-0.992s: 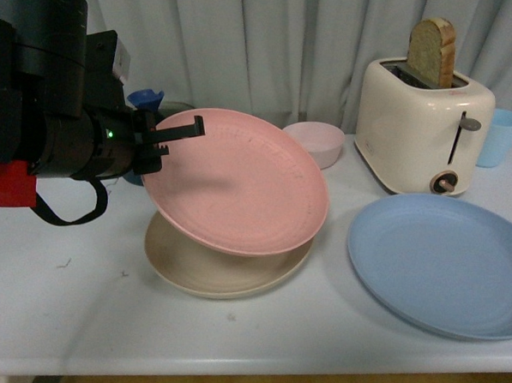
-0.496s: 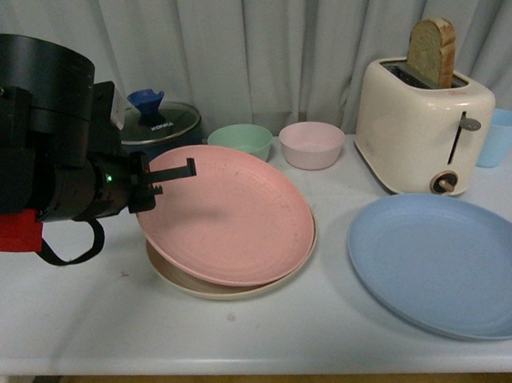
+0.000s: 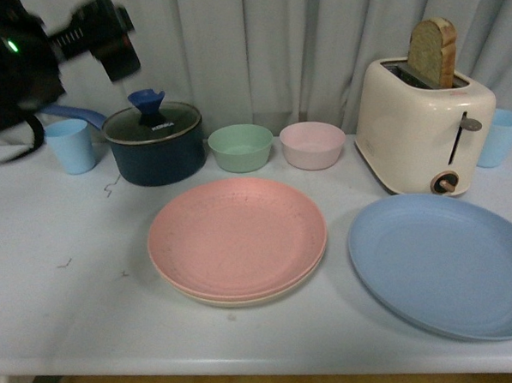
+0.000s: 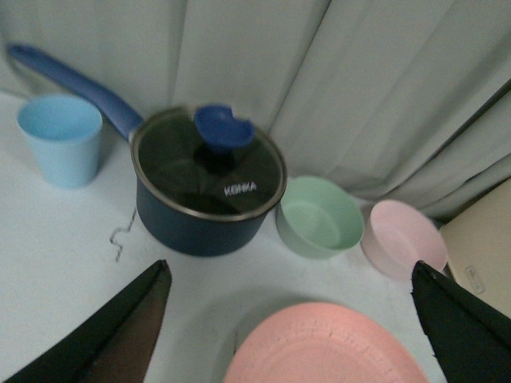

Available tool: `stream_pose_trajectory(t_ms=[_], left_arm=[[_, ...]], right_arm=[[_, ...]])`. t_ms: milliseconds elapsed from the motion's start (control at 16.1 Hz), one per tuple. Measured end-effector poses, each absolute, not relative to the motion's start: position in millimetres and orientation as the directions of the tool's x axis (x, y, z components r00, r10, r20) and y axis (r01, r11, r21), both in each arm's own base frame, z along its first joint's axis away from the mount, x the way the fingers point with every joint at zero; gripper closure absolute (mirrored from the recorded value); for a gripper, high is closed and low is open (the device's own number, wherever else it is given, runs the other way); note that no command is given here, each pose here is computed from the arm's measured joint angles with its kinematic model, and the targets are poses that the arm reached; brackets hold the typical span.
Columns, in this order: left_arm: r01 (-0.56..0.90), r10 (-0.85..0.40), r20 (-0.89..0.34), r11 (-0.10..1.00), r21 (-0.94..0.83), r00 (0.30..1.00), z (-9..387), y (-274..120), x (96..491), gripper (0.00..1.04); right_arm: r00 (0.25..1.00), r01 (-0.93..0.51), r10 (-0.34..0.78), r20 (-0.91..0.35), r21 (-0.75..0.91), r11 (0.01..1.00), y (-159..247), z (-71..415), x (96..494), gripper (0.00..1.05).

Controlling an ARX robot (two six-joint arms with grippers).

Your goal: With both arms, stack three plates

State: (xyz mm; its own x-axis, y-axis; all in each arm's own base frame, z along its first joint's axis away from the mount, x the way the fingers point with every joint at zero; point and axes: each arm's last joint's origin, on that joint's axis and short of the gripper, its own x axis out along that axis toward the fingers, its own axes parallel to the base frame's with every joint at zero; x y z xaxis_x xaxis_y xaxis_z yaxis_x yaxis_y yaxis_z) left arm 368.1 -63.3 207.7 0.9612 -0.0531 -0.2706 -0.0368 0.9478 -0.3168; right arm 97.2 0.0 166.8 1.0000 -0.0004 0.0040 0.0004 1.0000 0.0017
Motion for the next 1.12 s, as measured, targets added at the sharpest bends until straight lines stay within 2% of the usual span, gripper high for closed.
stream_pose_trajectory(t_ms=[62,186,248,310,434,682,1115], left_arm=[[-0.023,-0.039,-0.198,0.953,-0.301,0.980,236,-61,355,0.05],[0.019,-0.039,-0.071,0.965,-0.262,0.997,283,-60,324,0.07],[0.018,-0.023,-0.025,0.982,-0.188,0.999,305,-57,301,0.15],[0.010,-0.013,-0.024,0.994,-0.110,1.000,310,-47,269,0.27],[-0.010,0.012,0.049,0.999,-0.050,0.999,299,-29,228,0.51],[0.002,-0.002,-0.012,1.000,-0.017,1.000,235,-16,191,1.01],[-0.001,0.001,0.001,1.000,-0.014,1.000,197,0,152,1.03]], right_arm=[[1.000,0.000,0.000,0.004,0.002,1.000,0,167,97,0.06],[1.000,0.001,-0.001,0.004,0.002,1.000,0,167,97,0.06],[1.000,0.000,0.000,0.004,0.002,1.000,0,167,97,0.06],[1.000,0.001,-0.001,0.004,0.002,1.000,0,167,97,0.06],[1.000,0.001,-0.001,0.004,0.002,1.000,0,167,97,0.06],[1.000,0.001,-0.001,0.004,0.002,1.000,0,167,97,0.06],[1.000,0.000,0.000,0.004,0.002,1.000,0,167,97,0.06]])
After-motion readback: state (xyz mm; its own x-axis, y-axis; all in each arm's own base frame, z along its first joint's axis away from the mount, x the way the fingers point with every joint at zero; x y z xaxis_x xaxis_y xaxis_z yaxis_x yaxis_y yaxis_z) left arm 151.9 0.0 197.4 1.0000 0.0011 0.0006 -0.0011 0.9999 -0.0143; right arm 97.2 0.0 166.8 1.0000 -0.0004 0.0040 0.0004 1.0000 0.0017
